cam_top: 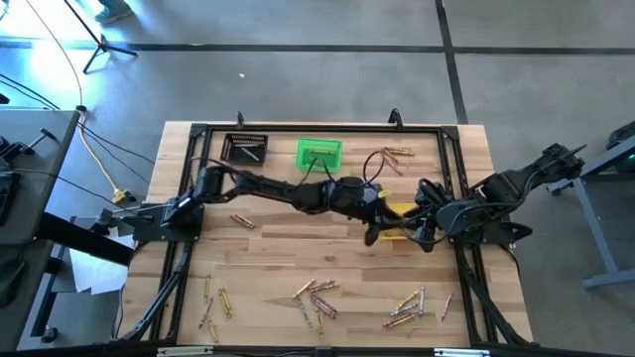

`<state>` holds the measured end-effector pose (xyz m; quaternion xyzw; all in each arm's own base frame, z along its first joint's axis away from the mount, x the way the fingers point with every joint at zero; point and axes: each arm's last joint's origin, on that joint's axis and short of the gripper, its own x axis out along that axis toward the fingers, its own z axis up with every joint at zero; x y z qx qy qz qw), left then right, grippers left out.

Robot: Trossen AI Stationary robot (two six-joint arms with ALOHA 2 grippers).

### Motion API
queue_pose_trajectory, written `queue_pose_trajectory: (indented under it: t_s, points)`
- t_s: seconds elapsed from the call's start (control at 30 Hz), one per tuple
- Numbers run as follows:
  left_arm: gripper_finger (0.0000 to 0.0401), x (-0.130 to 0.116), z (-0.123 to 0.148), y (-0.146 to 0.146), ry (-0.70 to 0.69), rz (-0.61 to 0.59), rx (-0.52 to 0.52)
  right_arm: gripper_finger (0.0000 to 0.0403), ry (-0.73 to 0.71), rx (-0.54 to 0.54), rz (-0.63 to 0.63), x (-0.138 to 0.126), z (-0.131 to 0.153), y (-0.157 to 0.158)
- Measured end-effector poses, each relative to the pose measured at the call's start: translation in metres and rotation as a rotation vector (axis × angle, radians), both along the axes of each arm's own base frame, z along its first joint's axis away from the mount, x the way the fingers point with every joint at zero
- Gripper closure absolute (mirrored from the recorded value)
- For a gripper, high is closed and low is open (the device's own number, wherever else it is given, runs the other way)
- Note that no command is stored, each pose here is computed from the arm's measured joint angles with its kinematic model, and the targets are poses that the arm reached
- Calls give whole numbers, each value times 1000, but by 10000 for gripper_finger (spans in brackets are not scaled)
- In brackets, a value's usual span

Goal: Sort crayons
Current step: Put the yellow crayon into the green basket

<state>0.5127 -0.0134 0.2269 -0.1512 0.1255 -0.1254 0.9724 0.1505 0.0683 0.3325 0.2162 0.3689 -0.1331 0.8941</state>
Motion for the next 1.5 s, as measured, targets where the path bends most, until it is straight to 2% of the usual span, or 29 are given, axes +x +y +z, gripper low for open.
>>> queue_pose_trajectory:
  t_s: [0.13,0.27,0.33,0.4,0.5,0.57,0.73,0.83,1.03,1.13,1.2,1.33,1.5]
  points:
    - [313,-30,24,-7,256,-133,-40,284,36,-13,-6,-3,-2,-1]
    - [319,-74,46,-15,578,-146,-67,284,65,-29,-7,-5,-4,-3]
    - [322,-101,50,-22,793,-110,-54,284,75,-34,-7,-6,-5,-3]
    - [325,-127,50,-34,989,-50,15,284,81,-38,-7,-6,-5,-3]
    - [327,-162,51,-55,1191,65,98,284,94,-47,-6,-7,-6,-4]
    - [327,-182,46,-71,1273,119,104,284,101,-51,-8,-8,-6,-4]
    - [327,-234,24,-110,1388,266,-6,284,111,-71,-3,-9,-7,-5]
    - [327,-270,14,-125,1463,439,-106,284,110,-89,3,-9,-7,-5]
    - [327,-330,2,-152,1474,760,-370,284,108,-135,-12,-9,-8,-7]
    - [327,-349,-8,-165,1467,844,-498,284,109,-138,-9,-9,-8,-7]
    - [327,-358,-16,-173,1471,887,-544,284,108,-141,-12,-9,-8,-7]
    - [327,-374,-29,-179,1481,971,-590,284,105,-146,-15,-9,-8,-7]
    - [327,-386,-44,-177,1481,1058,-591,284,102,-131,-32,-9,-8,-7]
